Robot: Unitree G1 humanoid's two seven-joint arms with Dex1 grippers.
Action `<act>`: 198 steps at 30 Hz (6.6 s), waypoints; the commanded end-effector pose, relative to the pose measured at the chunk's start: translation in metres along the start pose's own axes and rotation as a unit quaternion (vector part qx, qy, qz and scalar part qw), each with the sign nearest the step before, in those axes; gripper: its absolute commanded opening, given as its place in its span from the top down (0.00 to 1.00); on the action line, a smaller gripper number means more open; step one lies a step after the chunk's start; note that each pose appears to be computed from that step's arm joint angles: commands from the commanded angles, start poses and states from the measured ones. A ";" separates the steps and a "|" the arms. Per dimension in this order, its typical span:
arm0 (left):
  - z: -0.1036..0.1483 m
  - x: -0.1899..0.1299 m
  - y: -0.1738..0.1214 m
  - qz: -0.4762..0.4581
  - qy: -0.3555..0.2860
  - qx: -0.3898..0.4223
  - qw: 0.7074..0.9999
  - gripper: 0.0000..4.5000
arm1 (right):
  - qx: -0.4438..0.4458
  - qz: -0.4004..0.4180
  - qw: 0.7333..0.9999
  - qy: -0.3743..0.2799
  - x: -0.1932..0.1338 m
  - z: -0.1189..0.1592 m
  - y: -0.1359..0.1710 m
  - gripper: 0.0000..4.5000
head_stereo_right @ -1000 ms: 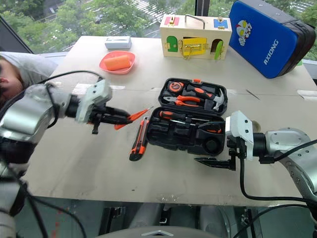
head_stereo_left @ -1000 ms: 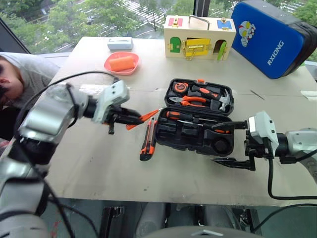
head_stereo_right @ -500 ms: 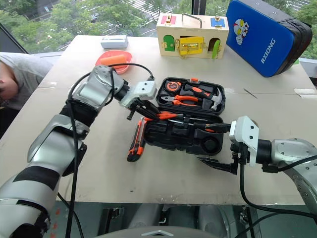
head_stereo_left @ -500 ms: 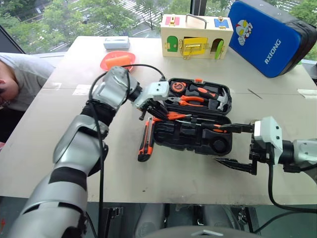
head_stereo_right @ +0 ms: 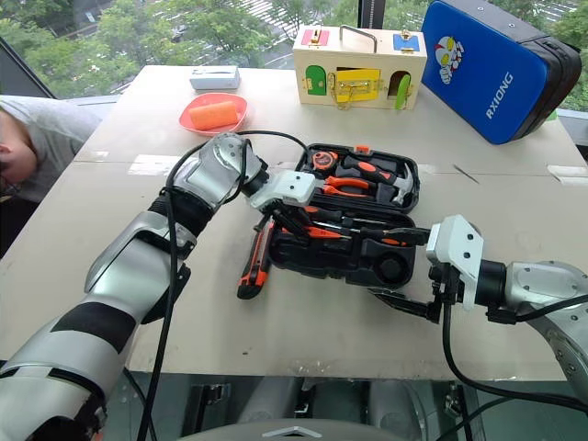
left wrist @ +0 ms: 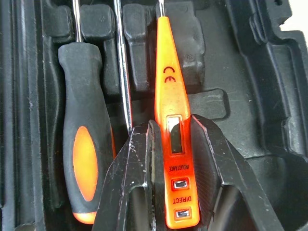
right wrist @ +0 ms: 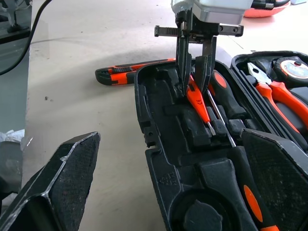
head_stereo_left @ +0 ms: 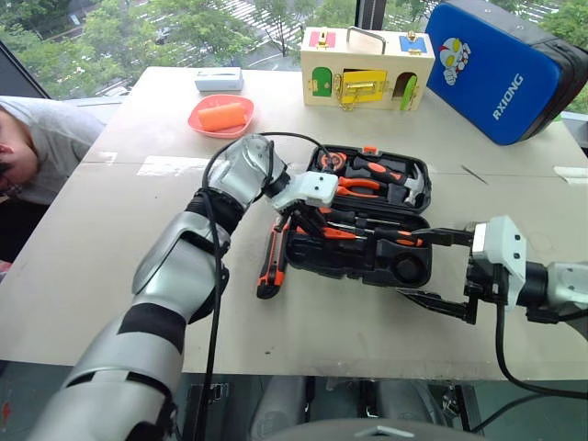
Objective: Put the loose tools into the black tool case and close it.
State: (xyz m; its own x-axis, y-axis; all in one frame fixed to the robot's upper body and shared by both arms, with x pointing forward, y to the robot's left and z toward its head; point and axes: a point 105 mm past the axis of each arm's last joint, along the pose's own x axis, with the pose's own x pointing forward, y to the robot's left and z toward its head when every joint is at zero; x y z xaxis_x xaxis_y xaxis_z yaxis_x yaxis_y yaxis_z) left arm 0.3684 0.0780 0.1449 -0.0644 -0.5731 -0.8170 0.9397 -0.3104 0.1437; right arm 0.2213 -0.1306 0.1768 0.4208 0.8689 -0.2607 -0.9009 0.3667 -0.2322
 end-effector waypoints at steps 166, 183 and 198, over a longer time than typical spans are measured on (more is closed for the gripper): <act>0.000 -0.009 -0.023 -0.035 -0.019 0.081 0.996 0.34 | -0.005 -0.008 1.000 -0.007 -0.005 0.002 0.004 0.00; 0.013 -0.039 -0.025 -0.002 -0.093 0.029 0.995 0.67 | -0.008 -0.003 1.000 -0.005 -0.003 0.002 -0.001 0.00; -0.015 -0.003 -0.029 -0.034 -0.015 0.061 0.997 0.99 | -0.008 -0.009 1.000 -0.004 -0.004 0.001 0.000 0.00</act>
State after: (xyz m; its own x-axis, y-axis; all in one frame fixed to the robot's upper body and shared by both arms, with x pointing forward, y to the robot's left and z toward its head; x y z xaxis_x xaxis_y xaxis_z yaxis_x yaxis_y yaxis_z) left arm 0.3471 0.0919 0.1480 -0.1350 -0.6078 -0.7825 0.8773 -0.4405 0.1908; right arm 0.2217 -0.1348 0.1712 0.4306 0.8635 -0.2626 -0.8990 0.3846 -0.2094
